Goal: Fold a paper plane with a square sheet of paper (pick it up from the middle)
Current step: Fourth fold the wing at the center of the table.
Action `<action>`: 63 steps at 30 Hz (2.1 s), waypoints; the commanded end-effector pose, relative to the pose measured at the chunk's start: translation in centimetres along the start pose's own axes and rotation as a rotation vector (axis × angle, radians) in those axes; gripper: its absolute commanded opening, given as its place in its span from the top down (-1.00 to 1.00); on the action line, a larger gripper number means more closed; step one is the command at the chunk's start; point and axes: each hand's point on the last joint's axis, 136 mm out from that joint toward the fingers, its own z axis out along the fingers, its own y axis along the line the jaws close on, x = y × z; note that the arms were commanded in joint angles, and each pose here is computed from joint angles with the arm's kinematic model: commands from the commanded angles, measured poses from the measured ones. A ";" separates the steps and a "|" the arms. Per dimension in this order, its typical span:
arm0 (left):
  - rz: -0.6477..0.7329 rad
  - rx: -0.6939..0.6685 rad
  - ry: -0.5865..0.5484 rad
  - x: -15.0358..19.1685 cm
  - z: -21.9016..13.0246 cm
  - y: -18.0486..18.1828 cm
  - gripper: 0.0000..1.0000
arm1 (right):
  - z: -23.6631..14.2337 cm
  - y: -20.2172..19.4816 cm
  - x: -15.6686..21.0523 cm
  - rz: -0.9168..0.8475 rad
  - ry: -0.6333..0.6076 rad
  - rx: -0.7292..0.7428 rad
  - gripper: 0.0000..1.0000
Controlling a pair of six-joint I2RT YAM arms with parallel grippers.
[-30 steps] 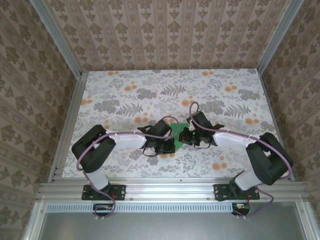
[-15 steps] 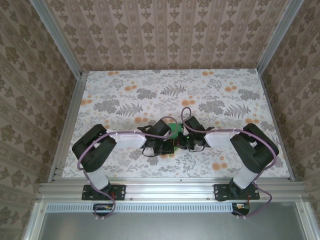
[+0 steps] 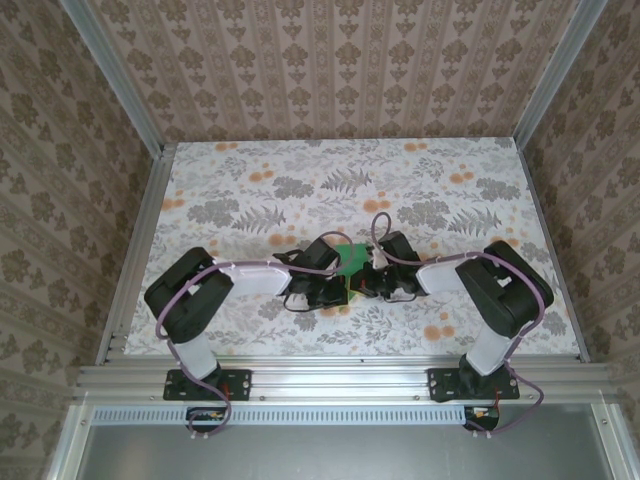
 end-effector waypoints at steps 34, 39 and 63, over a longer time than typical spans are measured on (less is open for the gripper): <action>0.137 0.011 -0.085 -2.0 -4.6 -3.4 0.45 | -8.7 -2.3 -5.1 0.042 -0.213 0.126 0.01; 0.121 -0.023 -0.147 -4.4 -4.8 -2.8 0.44 | -9.1 -2.7 -4.0 0.092 -0.230 0.115 -0.24; 0.055 -0.167 -0.121 -7.3 -1.2 1.6 0.87 | -6.1 -1.3 -2.2 0.127 -0.141 0.082 -0.19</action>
